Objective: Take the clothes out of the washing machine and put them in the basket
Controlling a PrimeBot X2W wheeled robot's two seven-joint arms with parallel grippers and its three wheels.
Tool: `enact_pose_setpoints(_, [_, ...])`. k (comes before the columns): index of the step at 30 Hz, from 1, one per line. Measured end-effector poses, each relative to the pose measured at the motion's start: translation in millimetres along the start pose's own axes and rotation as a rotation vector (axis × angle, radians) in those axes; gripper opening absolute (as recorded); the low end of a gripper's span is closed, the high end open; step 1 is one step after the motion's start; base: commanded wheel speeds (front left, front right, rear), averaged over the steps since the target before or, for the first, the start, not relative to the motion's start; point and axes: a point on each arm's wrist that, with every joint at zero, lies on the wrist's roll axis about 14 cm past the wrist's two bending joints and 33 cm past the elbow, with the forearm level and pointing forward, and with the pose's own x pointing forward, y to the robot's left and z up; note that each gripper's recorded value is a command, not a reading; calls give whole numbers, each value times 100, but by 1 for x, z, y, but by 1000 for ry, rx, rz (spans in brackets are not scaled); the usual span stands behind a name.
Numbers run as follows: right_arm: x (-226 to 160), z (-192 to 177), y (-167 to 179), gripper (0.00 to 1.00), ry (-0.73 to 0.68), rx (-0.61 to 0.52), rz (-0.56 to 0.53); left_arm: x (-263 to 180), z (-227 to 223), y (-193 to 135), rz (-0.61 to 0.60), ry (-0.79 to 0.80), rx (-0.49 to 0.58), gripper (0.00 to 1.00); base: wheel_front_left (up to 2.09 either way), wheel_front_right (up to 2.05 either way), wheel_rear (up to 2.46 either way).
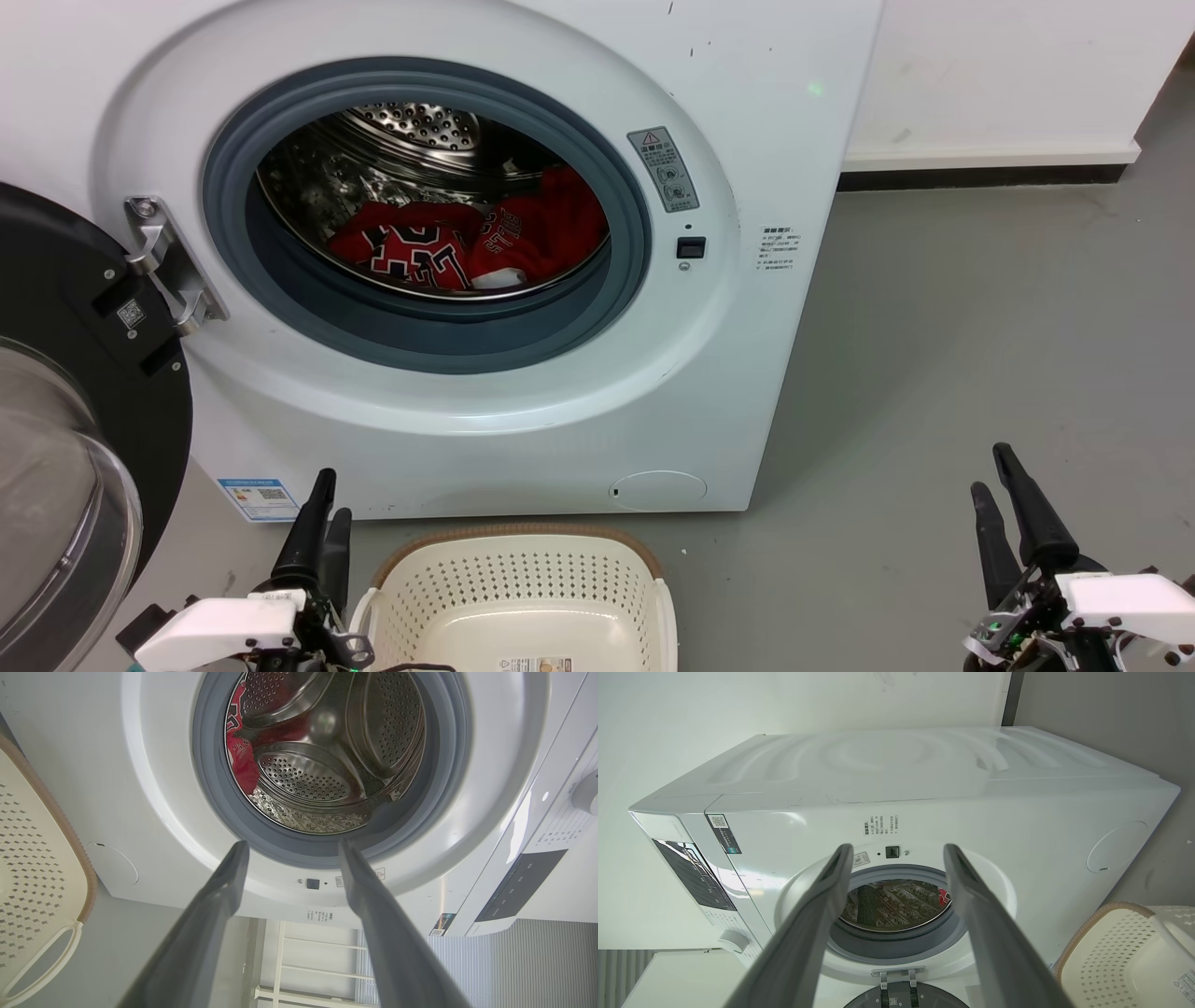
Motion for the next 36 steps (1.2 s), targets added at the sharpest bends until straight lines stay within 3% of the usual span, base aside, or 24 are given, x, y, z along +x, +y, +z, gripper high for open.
enact_pose_setpoints(6, [-3,2,-1,100,-21,-21,-1,-1,5,0,2,-26,45,100,0,0,0])
enact_pose_setpoints(19, [-7,34,-9,100,-126,-303,-48,-4,49,-3,37,-184,238,100,0,0,0])
enact_pose_setpoints(20, [-6,37,-2,100,-139,-373,-33,-4,55,-10,28,-209,291,100,0,0,0])
enact_pose_setpoints(36, [0,21,65,100,-167,-868,161,-4,65,-68,6,-345,626,100,0,0,0])
